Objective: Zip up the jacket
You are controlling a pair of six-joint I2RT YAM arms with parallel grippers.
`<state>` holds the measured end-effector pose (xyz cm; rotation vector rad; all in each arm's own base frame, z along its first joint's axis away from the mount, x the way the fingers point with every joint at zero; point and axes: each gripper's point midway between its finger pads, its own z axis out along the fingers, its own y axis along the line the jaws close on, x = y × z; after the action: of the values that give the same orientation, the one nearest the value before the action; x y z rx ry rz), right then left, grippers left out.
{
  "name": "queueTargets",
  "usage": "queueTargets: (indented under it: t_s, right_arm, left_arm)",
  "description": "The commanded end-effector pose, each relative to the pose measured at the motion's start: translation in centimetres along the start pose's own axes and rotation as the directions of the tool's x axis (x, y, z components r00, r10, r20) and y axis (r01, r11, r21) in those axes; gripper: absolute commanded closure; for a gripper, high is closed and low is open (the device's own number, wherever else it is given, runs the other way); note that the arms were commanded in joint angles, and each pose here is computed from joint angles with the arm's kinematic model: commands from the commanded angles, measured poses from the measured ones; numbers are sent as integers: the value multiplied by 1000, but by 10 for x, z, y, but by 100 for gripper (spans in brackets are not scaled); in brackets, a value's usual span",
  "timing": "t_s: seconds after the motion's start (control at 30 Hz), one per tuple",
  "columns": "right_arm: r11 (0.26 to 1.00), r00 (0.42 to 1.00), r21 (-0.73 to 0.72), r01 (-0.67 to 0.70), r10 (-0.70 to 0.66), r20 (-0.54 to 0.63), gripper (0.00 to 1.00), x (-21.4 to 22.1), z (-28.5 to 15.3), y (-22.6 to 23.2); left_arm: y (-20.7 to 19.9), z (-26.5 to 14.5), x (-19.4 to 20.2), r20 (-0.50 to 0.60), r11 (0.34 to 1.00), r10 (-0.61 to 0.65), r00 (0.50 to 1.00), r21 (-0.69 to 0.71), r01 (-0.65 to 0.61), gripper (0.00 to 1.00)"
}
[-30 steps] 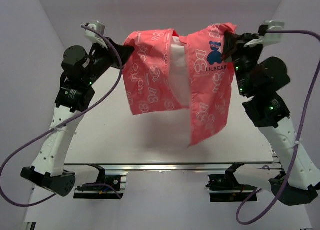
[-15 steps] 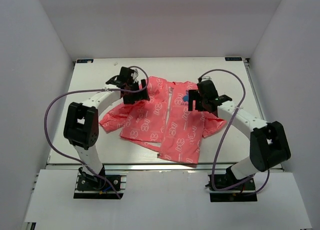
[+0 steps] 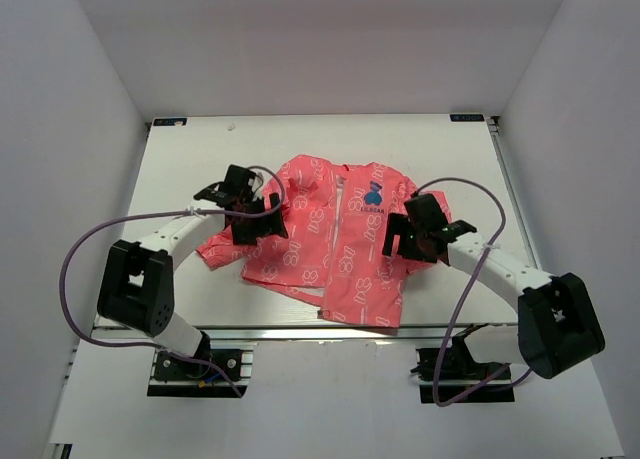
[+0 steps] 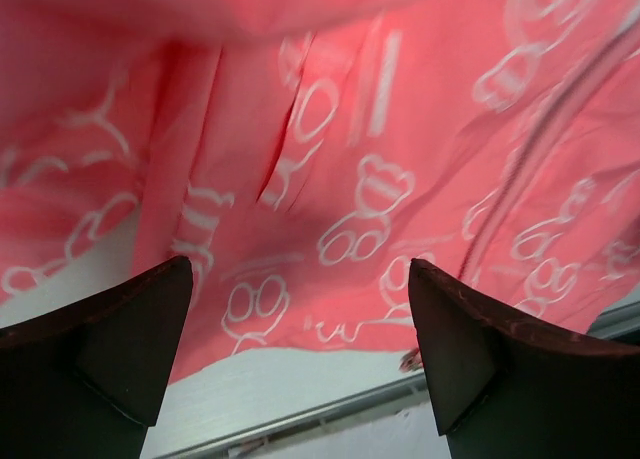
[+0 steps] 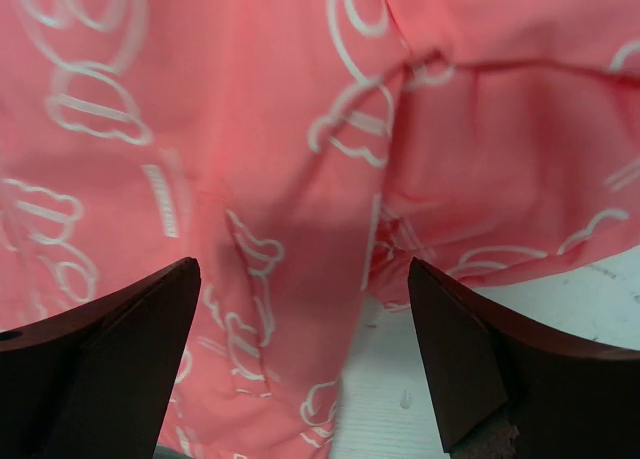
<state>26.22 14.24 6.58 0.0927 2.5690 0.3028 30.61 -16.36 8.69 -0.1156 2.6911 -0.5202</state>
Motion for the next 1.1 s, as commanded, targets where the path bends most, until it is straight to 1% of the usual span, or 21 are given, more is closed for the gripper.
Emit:
queueTargets:
  t_s: [0.0,0.1,0.2,0.23,0.27,0.3,0.33,0.37,0.4,0.47,0.57,0.6,0.63,0.7,0.73,0.77,0.8,0.83,0.93,1.03,1.07]
  right_arm:
    - [998,997,3,-57,57,-54,11,16,10,-1]
    - [998,997,-1,-60,60,-42,11,10,23,3]
    - [997,998,44,-59,59,4,11,-14,44,0]
    - [995,998,74,-62,63,-10,11,-15,57,-5]
    - [994,998,94,-61,61,5,14,-24,64,-7]
    - [992,996,93,-85,81,47,18,-52,68,-6]
    - [988,996,131,-88,84,31,22,-54,84,-14]
    - [988,997,140,-69,64,39,31,-65,91,-16]
    - [988,993,131,-81,69,92,44,-98,94,-13]
    - [986,995,157,-61,47,89,45,-114,117,-20]
    - [990,987,135,-33,11,157,46,-166,138,-20]
    - [989,984,142,-32,7,178,46,-181,140,-28]
    - [993,977,114,-27,2,215,44,-208,141,-22]
    - [993,978,114,-2,-22,207,37,-227,136,-27]
    - [995,980,92,22,-39,193,32,-233,132,-23]
    - [997,975,61,37,-50,216,25,-254,115,-10]
    - [997,981,59,55,-65,181,21,-246,109,-6]
    - [995,980,60,84,-93,176,11,-240,96,-4]
    - [986,976,98,135,-150,156,11,-204,73,2]
    - [979,972,89,186,-196,130,11,-166,50,30]
    - [977,972,64,203,-209,107,11,-145,49,51]
  left_arm:
    - [0,9,21,-56,999,-16,998,41,18,2]
    - [1,26,20,-79,999,-24,997,40,27,2]
    - [4,47,8,-75,999,-29,997,18,30,2]
    - [6,54,2,-65,1000,-28,997,4,28,2]
    - [5,59,-4,-61,1000,-28,998,-3,28,2]
    - [2,71,-17,-60,1000,-25,998,-6,25,2]
    - [2,77,-24,-58,1000,-27,998,-12,26,2]
    - [2,82,-30,-59,999,-29,998,-21,28,2]
    - [-2,92,-46,-48,1000,-25,999,-20,24,2]
    - [-4,100,-63,-31,1000,-26,999,-9,26,2]
    - [1,109,-101,27,999,-35,999,-27,35,2]
    - [3,109,-109,31,998,-42,999,-38,43,2]
    - [3,105,-125,36,998,-48,998,-39,50,2]
    - [2,98,-132,45,998,-43,998,-44,45,2]
    - [5,96,-127,37,997,-44,998,-54,46,2]
    - [-1,81,-128,60,998,-37,998,-41,40,2]
    - [-2,74,-124,65,999,-40,997,-30,42,2]
    - [-2,60,-113,78,999,-38,996,-22,40,2]
    - [-1,29,-96,97,999,-41,994,-17,42,2]
    - [2,11,-83,90,999,-40,995,-33,43,2]
    - [5,8,-76,80,998,-41,996,-39,44,2]
